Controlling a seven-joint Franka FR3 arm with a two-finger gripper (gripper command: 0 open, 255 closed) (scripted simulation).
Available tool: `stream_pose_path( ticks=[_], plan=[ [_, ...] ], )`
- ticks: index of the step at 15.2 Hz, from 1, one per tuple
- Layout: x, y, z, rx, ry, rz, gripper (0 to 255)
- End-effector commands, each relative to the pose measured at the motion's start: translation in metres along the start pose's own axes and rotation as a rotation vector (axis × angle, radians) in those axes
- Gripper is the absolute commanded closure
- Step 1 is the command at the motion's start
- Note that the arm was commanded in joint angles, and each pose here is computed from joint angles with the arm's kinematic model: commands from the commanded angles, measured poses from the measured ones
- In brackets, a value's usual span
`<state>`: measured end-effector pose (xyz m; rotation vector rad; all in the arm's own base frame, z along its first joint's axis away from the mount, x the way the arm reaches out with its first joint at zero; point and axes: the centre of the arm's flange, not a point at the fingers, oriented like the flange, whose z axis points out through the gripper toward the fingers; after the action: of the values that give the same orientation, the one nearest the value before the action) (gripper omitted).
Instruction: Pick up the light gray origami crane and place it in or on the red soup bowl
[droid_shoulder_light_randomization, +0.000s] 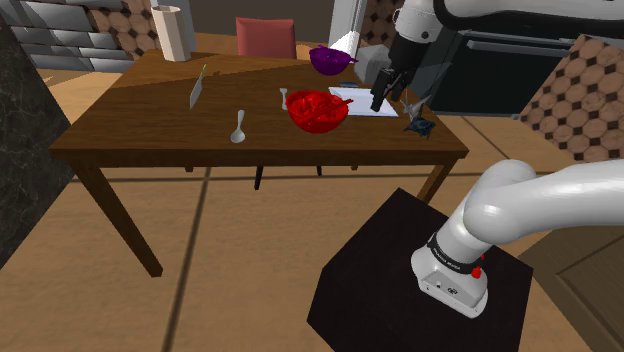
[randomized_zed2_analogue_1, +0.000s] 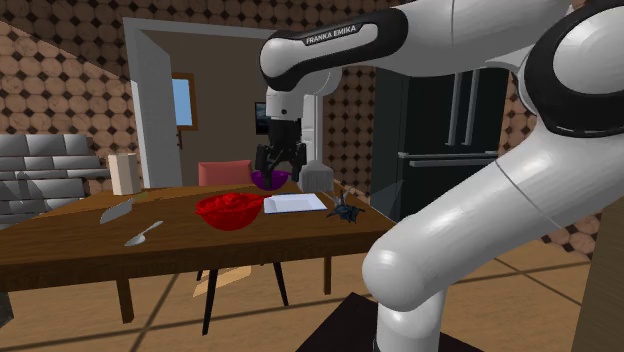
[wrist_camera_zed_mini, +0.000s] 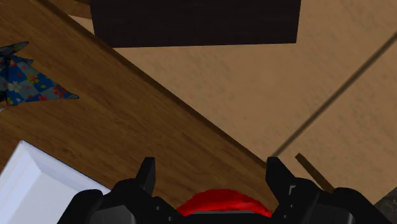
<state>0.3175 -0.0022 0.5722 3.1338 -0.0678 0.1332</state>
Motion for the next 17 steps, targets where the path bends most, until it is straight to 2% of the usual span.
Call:
stream_pose_path(
  ticks=[1, 17],
  plan=[
    [0.0, 0.0, 0.0, 0.0, 0.0, 0.0, 0],
    [0.022, 0.224, 0.048, 0.131, -0.064, -0.233, 0]
  ],
)
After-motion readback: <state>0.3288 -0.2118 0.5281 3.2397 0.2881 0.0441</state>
